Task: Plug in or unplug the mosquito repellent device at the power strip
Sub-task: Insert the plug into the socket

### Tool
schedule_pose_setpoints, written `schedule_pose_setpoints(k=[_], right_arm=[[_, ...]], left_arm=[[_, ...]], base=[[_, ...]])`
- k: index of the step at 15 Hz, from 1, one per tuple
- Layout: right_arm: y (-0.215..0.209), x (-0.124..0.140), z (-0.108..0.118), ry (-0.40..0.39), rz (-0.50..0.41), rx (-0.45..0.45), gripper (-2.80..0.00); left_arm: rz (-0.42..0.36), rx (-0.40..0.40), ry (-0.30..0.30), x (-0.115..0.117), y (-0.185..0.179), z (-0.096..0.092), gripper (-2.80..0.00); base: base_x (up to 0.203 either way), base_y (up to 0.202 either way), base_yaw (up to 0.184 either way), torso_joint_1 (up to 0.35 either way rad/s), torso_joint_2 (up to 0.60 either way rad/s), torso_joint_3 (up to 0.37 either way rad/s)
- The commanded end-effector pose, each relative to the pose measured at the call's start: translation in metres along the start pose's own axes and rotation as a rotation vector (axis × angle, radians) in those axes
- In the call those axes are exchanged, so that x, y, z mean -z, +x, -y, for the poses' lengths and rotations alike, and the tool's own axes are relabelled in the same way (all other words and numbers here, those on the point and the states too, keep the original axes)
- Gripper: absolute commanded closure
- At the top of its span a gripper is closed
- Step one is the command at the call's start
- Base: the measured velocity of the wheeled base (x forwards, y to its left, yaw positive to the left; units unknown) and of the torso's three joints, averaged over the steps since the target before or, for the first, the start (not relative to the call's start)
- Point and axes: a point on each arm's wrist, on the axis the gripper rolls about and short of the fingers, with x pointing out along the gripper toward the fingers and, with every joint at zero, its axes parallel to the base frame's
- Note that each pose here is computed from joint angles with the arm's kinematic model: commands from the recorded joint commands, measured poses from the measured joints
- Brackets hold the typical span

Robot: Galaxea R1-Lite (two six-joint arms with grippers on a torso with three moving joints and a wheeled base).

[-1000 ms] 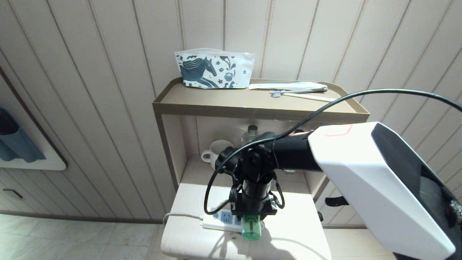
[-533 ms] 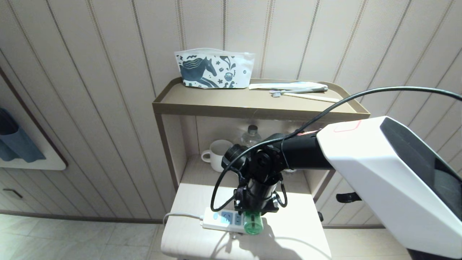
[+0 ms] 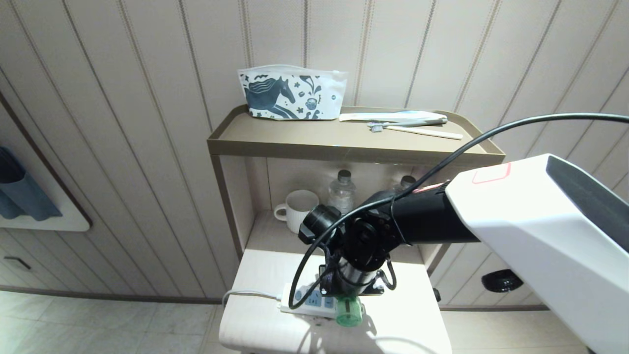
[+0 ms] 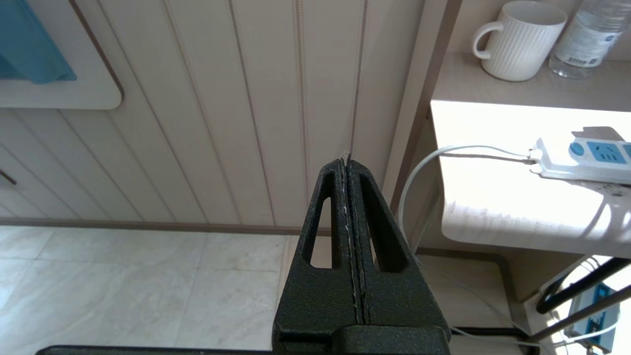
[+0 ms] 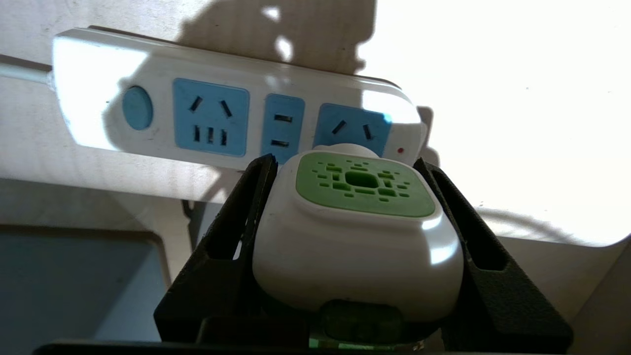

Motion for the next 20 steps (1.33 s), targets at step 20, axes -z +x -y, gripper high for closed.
schedule_pose_setpoints(k=[20], right_arm=[[0.007, 0.002, 0.003, -0.001, 0.025, 0.018, 0.0]], left_arm=[[-0.002, 0.0, 0.0, 0.0, 0.0, 0.0, 0.0]], base=[[0.0, 0.0, 0.0, 0.0, 0.0, 0.0]])
